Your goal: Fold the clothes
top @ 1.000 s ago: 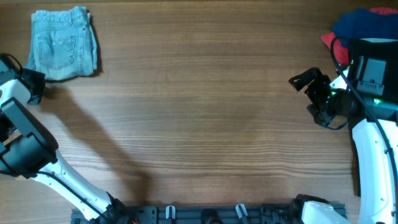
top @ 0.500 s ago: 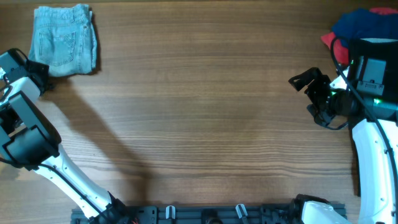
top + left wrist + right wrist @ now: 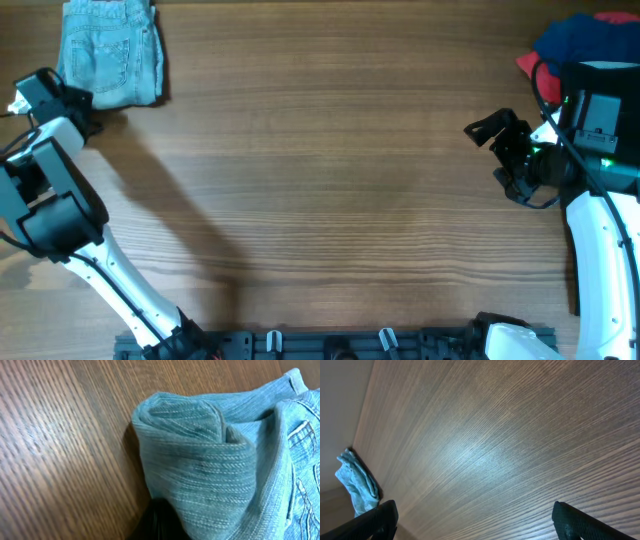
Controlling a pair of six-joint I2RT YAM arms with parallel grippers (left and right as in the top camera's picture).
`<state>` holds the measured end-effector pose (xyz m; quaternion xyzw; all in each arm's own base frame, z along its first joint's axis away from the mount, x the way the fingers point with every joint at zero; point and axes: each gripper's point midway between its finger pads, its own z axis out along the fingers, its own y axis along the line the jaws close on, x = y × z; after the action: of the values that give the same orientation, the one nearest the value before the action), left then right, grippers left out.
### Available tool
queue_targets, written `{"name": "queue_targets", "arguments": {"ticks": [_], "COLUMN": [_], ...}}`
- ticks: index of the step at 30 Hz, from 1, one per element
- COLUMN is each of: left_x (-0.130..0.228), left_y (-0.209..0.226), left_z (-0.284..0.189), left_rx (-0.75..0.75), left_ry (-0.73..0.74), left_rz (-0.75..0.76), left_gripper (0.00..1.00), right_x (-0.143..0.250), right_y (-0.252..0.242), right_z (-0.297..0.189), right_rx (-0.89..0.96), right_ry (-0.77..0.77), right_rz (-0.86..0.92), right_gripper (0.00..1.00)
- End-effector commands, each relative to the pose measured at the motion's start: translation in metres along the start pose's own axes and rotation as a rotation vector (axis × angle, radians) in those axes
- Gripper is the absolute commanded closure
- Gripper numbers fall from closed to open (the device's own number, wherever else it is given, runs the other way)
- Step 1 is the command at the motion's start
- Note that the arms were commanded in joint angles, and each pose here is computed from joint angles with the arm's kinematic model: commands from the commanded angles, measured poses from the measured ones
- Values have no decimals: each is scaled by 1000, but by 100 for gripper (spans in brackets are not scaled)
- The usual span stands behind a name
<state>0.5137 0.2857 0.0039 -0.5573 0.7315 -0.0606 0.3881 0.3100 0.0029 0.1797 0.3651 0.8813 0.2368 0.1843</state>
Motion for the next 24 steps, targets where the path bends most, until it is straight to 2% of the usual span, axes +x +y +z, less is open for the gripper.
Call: {"name": "queue_targets", "arguments": {"ticks": [1, 13, 16, 19, 24], "left_x": [23, -7, -9, -11, -2], "left_y": [11, 5, 3, 1, -9], "left_z": [11, 12, 11, 11, 12], "left_rx": [-44, -9, -1, 9, 59], "left_ry": [26, -86, -94, -100, -52], "left_rz": [-1, -9, -9, -7, -2], "left_gripper": [96, 96, 96, 88, 88], "right_x": [2, 2, 2, 2, 2], "right_y": [2, 2, 2, 2, 2], "right_z": [2, 2, 2, 2, 2], "right_rx": [-7, -7, -7, -7, -7], "right_ry": [13, 13, 13, 13, 13], "right_rz": [9, 8, 8, 8, 8], "right_gripper": [0, 0, 0, 0, 0]}}
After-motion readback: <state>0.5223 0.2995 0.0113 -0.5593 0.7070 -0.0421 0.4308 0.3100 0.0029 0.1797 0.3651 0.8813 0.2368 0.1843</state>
